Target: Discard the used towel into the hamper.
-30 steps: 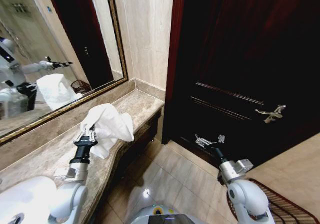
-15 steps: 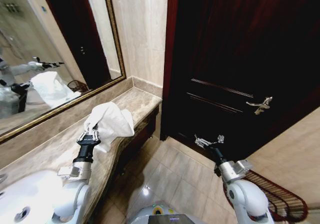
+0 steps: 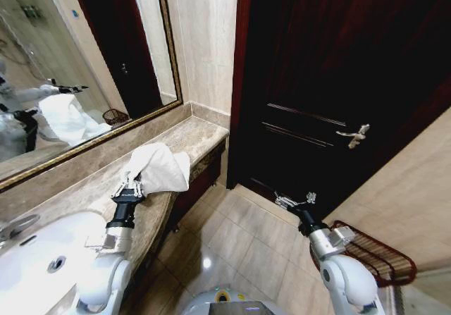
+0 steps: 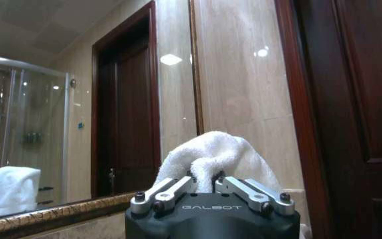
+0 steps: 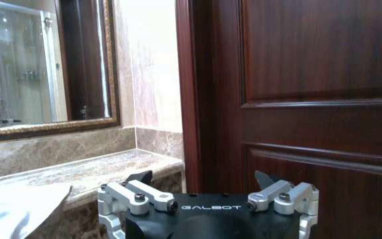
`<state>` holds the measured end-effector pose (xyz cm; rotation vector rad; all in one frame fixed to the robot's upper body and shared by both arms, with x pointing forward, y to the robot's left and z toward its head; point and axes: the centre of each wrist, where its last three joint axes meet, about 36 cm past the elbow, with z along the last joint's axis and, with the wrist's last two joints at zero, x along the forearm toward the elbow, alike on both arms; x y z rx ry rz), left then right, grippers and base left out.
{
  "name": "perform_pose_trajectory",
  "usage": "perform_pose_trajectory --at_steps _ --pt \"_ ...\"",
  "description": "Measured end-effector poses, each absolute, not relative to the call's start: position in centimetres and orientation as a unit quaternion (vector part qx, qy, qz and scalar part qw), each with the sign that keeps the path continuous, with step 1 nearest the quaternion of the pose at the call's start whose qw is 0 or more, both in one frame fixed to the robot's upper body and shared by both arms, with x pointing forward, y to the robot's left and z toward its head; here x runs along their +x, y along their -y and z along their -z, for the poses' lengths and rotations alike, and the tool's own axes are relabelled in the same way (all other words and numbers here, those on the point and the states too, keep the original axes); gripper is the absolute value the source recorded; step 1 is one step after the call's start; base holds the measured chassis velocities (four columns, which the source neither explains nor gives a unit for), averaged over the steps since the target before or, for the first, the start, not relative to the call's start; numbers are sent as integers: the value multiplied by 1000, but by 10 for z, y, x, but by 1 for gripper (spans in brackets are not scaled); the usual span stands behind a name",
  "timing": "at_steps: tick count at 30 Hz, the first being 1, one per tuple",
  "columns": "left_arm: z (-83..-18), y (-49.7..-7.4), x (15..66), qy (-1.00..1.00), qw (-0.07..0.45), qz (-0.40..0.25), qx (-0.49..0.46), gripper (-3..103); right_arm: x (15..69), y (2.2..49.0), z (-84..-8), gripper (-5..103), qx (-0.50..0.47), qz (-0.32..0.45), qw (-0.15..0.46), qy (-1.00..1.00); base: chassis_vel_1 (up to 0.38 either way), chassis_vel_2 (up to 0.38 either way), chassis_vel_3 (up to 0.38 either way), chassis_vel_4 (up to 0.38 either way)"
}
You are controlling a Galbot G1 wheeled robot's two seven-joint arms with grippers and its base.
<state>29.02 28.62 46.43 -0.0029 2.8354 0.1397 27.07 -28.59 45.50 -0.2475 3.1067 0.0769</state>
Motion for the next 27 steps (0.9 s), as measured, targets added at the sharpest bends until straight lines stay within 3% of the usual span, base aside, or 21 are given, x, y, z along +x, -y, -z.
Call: perform_pose_trajectory --at_steps 27 --pt "-461 -270 296 -987 151 -56 27 7 272 285 -451 100 -62 -28 14 -998 -5 -33 -32 -9"
